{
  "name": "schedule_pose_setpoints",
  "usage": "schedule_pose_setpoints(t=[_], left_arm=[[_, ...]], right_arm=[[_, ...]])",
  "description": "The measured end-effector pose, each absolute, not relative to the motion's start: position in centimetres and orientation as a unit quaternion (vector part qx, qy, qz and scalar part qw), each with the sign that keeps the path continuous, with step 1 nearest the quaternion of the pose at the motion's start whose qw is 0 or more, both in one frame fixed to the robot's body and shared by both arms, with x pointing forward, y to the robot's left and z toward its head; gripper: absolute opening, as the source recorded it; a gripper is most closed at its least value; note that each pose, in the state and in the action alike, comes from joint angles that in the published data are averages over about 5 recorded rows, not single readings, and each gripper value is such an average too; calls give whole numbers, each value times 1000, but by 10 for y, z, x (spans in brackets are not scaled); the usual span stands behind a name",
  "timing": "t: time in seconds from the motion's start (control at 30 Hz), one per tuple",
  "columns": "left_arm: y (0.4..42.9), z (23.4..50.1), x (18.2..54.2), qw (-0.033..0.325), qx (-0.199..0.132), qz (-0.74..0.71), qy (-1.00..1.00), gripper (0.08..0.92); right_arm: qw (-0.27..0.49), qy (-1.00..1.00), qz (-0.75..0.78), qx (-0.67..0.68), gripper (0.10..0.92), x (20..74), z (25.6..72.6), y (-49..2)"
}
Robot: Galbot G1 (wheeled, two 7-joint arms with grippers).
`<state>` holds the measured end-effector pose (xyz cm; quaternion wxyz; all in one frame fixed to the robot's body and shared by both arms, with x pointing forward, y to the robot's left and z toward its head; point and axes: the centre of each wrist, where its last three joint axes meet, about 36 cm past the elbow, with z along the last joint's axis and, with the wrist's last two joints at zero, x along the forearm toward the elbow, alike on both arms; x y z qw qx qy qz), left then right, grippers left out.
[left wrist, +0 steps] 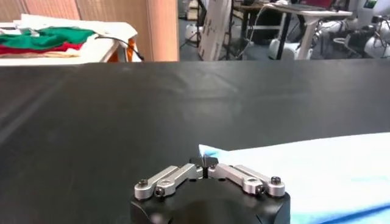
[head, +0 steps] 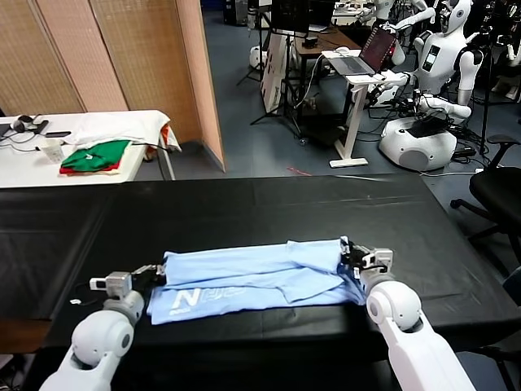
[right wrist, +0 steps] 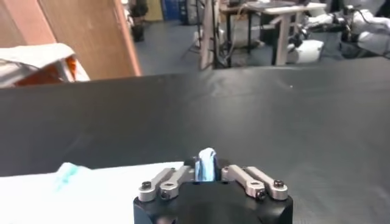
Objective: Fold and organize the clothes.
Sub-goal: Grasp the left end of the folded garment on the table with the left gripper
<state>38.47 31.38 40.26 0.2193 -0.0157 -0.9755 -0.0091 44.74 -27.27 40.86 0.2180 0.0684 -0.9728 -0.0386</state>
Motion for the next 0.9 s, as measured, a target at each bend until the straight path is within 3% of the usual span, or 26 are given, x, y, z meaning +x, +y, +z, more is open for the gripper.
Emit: schedule_pose_setpoints(t=[0.13,0.2,0.3,0.4,0.5,0.57,0.73,0.9], left_arm=[[311,404,378,205,-11,-30,-978,146],[310,406,373,203,-9,-34,-979,146],[310,409,365,200,-6,-33,-979,156],[311,411,357,198,-1,-22,-980,259],[312,412,348,201,4,6,-980,439],[312,411,341,205,6,27,-978,571],[312,404,326,216,17,62,-974,856],[313,397,318,221,27,80,-972,905]], right_arm=[[206,-975,-39,71,227,437,419,-283],[199,-977,-40,69,287,430,425,-288],[188,-979,-46,65,460,417,434,-294],[180,-981,-50,61,650,405,442,-298],[173,-982,-52,59,817,394,448,-299],[169,-982,-53,59,880,389,451,-299],[163,-983,-52,63,906,381,456,-297],[160,-984,-51,65,907,377,459,-296]])
